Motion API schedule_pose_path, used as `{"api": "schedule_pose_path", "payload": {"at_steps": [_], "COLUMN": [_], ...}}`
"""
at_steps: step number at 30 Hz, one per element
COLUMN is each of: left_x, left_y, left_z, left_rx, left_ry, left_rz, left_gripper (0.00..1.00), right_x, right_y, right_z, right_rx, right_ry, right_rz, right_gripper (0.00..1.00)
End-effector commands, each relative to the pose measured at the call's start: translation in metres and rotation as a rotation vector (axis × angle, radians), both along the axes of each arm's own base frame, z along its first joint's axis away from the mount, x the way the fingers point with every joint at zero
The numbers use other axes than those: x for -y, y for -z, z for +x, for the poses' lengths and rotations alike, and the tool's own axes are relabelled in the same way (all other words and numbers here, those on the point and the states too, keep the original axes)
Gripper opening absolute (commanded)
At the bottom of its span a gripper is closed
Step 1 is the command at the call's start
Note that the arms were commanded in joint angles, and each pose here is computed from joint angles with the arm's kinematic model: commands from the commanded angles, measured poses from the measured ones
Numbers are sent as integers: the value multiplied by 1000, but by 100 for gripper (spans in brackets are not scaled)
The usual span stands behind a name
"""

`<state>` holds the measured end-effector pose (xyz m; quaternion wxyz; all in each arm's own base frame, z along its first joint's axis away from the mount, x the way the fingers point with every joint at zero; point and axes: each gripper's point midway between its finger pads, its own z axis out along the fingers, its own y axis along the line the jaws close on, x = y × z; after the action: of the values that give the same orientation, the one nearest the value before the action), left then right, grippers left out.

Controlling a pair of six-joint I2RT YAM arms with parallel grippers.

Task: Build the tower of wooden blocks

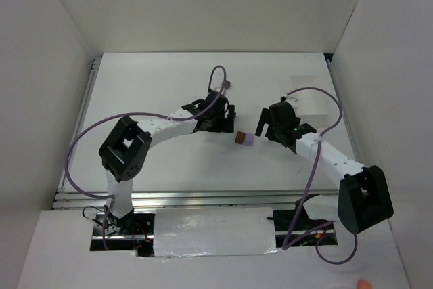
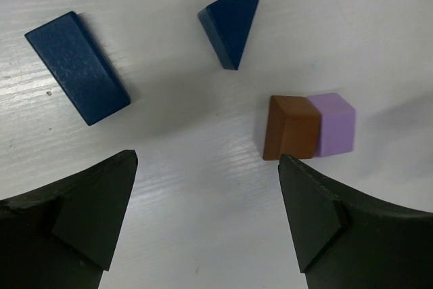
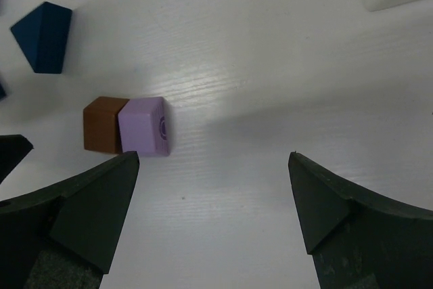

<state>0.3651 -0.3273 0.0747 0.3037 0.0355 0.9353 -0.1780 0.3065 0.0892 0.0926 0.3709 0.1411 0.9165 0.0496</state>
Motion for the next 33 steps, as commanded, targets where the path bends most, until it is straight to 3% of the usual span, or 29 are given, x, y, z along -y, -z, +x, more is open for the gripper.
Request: {"api": "schedule_pose_path", "payload": {"at_steps": [1,6,14,33], "left_x": [-13,-18,-6,12], "left_y": [8,24,45,51], "left_z": [7,6,7,-6], "left_rx": [25,5,-37,-43], "left_ry": [-48,-66,-36,27], "left_rz": [87,103,96,53], "left_gripper": [99,99,99,99], "right_x": [5,-11,-66,-88], "right_y": [8,13,7,24], "right_z": [4,9,11,20], "right_rx": [-11,7,56,-8], "right_ry": [27,-32,-210,-147], "right_rz": [-56,-29,218,457], "right_gripper": [100,100,100,100]}}
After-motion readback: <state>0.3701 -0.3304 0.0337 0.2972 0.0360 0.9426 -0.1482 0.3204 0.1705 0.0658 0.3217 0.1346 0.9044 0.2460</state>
